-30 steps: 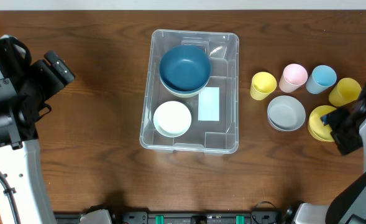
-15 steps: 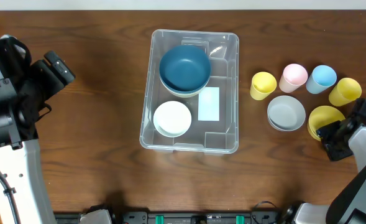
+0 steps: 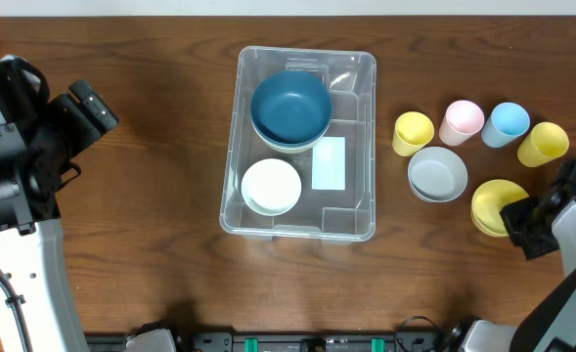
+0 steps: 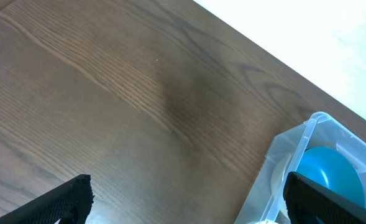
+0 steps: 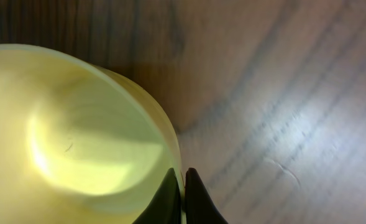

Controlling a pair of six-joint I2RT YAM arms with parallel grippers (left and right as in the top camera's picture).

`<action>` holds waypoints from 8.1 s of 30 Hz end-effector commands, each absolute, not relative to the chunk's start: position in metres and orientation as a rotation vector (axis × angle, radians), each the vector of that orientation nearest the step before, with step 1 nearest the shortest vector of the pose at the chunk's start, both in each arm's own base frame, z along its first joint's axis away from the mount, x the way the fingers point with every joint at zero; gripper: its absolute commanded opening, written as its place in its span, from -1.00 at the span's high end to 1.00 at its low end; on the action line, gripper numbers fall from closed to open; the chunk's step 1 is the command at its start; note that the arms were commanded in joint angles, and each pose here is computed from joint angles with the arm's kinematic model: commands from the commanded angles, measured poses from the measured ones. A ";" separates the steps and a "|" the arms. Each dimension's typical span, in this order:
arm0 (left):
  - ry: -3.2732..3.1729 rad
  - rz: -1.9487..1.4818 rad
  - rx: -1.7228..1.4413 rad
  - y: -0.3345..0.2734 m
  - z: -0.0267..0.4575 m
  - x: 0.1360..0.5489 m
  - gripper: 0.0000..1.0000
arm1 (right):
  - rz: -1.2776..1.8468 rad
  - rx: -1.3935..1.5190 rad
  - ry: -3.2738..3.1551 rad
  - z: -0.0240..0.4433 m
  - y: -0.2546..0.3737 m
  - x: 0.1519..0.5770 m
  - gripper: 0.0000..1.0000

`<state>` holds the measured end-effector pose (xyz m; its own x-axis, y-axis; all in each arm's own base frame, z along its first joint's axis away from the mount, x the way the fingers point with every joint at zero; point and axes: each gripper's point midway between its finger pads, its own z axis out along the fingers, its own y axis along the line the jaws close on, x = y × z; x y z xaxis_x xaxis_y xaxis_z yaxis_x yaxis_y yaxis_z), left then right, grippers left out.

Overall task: Pack container
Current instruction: 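Reach the right gripper to the yellow bowl and grip its rim, then carry the yellow bowl and stack it on the white bowl, then reach the right gripper to the grey bowl and grip its rim, then lift the grey bowl, stack it on the yellow bowl, withdraw, then reach the right gripper to the white cup at far right, grip rim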

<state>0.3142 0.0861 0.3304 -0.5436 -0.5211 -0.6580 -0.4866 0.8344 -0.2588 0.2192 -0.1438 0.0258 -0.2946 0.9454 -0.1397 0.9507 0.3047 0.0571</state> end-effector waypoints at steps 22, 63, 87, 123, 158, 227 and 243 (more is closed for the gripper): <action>2.232 -0.046 -0.743 0.090 0.333 0.315 -0.96 | 0.519 0.042 2.312 0.281 0.132 0.316 0.97; 2.232 -0.046 -0.743 0.090 0.333 0.315 -0.96 | 0.435 -0.543 2.757 0.125 0.289 0.335 -0.02; 2.232 -0.046 -0.743 0.090 0.333 0.315 -0.96 | -0.008 0.793 2.741 0.182 -0.036 0.318 -0.34; 2.232 -0.046 -0.743 0.090 0.333 0.315 -0.96 | 0.171 0.849 2.745 0.055 -0.028 0.280 0.87; 2.232 -0.046 -0.743 0.090 0.333 0.315 -0.96 | 0.512 -0.465 2.726 0.105 0.299 0.329 0.98; 2.232 -0.046 -0.743 0.090 0.333 0.315 -0.96 | 0.004 1.962 2.254 0.052 -0.291 0.229 -0.29; 2.232 -0.046 -0.743 0.090 0.333 0.315 -0.96 | 0.044 1.762 2.398 0.053 -0.261 0.265 -0.45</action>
